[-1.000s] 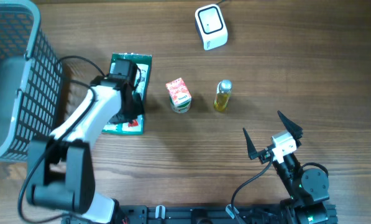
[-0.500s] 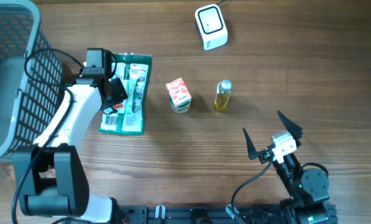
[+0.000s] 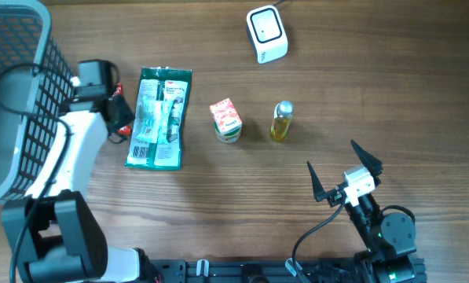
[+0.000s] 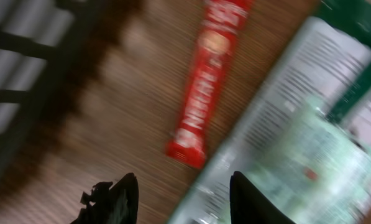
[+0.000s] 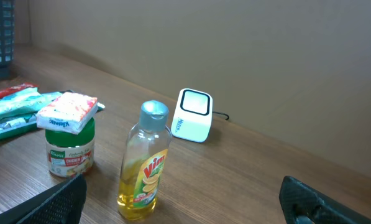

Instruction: Scan the item barcode

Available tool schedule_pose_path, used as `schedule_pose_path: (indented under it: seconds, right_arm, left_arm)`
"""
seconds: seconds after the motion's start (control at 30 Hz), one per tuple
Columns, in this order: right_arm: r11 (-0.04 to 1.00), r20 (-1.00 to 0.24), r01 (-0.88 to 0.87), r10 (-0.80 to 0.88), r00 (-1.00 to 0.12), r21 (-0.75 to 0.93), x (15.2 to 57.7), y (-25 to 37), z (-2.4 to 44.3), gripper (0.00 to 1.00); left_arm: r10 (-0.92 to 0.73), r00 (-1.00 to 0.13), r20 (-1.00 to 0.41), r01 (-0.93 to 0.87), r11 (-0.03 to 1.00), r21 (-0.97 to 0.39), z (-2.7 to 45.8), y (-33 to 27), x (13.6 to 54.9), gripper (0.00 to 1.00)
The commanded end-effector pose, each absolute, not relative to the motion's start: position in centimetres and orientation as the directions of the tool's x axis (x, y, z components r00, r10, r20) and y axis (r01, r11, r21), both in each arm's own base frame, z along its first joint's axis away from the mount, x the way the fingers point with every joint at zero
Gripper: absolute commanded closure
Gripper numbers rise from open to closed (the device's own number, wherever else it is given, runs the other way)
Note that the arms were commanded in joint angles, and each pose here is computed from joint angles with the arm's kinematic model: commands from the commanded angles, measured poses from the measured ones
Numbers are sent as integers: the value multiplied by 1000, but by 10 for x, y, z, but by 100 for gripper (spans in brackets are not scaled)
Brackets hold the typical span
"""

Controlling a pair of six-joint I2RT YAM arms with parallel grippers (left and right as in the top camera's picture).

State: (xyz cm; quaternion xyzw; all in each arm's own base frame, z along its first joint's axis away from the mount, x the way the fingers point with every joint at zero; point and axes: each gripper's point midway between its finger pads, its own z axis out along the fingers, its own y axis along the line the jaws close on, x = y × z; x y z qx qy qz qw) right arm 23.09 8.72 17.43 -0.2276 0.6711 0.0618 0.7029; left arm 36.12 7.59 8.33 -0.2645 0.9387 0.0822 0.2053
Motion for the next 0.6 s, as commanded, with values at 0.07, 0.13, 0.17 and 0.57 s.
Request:
schedule_pose_path:
  seconds: [0.07,0.13,0.17,0.57]
  right_arm:
    - [890,-972,-392,-213,98,-234,231,87,176,0]
    - [890,-972,-392,-213,98,-234,231,87,176,0]
    - [890,-972,-392,-213,98,-234,231,87,176,0]
    - [890,-972,-392,-213,98,-234,231,87,176,0]
  left_arm:
    - [-473,-764,-439,-548,835,54,88,104,359,69]
    - [-447,-791,-418,-521,850,77,79,104,359,68]
    - [-429,-808,-403,-502,860,90,71,104,361,67]
    - [-366,-879,-306,-391,920,22,8,86,379,62]
